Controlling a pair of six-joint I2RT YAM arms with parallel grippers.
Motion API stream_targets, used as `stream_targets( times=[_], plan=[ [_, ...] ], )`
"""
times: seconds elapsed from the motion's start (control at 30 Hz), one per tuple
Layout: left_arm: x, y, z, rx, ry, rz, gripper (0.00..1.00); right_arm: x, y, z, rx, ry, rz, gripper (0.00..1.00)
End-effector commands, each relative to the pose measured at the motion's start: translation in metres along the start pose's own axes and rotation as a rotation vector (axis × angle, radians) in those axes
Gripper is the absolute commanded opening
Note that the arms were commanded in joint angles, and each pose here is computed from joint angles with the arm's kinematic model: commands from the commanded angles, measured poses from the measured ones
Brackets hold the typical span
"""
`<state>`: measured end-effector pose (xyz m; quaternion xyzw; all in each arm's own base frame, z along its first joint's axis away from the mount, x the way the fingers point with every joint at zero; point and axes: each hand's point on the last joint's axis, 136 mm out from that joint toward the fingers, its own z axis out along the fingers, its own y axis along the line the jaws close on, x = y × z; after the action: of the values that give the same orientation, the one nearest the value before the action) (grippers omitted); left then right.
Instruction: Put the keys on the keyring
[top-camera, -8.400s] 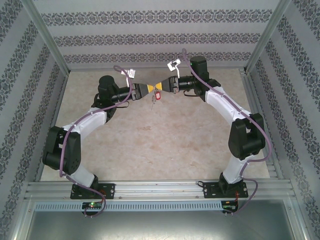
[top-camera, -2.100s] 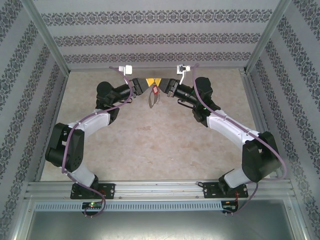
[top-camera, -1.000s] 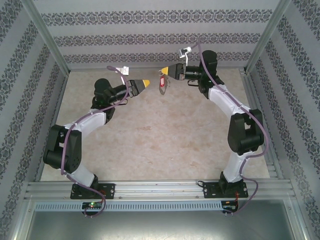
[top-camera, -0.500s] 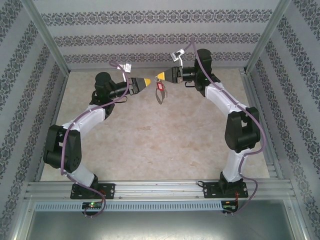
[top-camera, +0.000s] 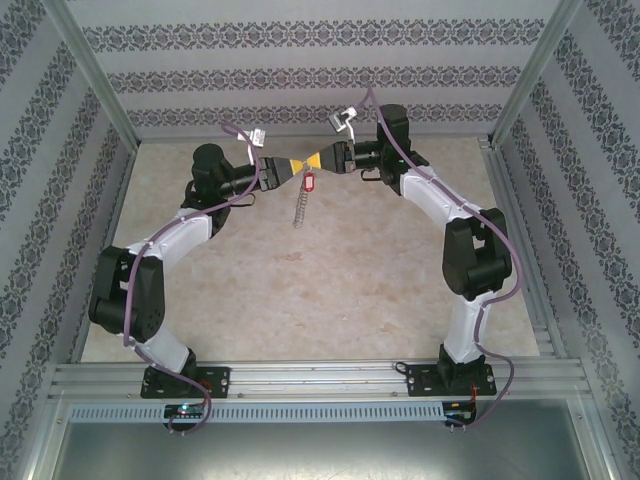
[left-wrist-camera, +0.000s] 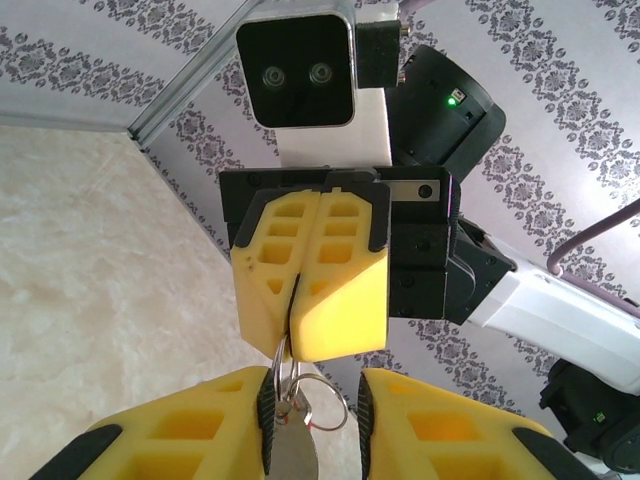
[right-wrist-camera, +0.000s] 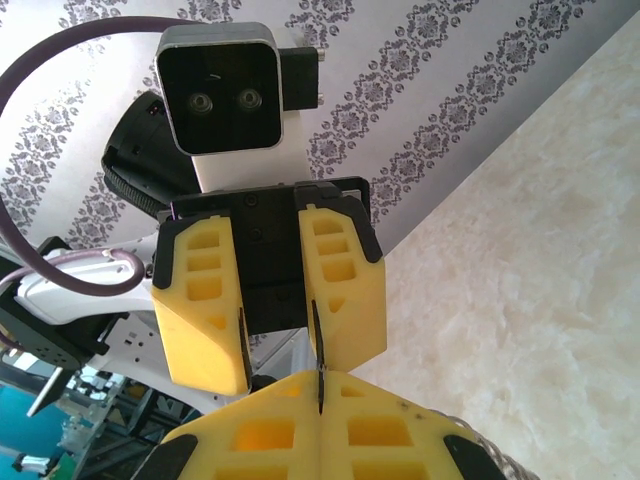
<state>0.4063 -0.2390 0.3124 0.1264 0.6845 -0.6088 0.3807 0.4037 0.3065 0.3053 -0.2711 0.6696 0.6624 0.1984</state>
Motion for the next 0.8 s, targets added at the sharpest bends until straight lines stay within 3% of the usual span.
stream_targets(
  times=[0.0, 0.77],
  plan=[
    [-0.0061, 0.0005, 0.0002, 0.014, -0.001, 0.017, 0.31, -0.0056, 0.0114, 0.0035, -0.009, 0.0, -0.071, 0.0],
    [-0.0031, 0.0083, 0.0065, 0.007, 0.001, 0.007, 0.29, -0.0034, 0.0186, 0.0088, -0.001, 0.009, -0.09, 0.0]
  ],
)
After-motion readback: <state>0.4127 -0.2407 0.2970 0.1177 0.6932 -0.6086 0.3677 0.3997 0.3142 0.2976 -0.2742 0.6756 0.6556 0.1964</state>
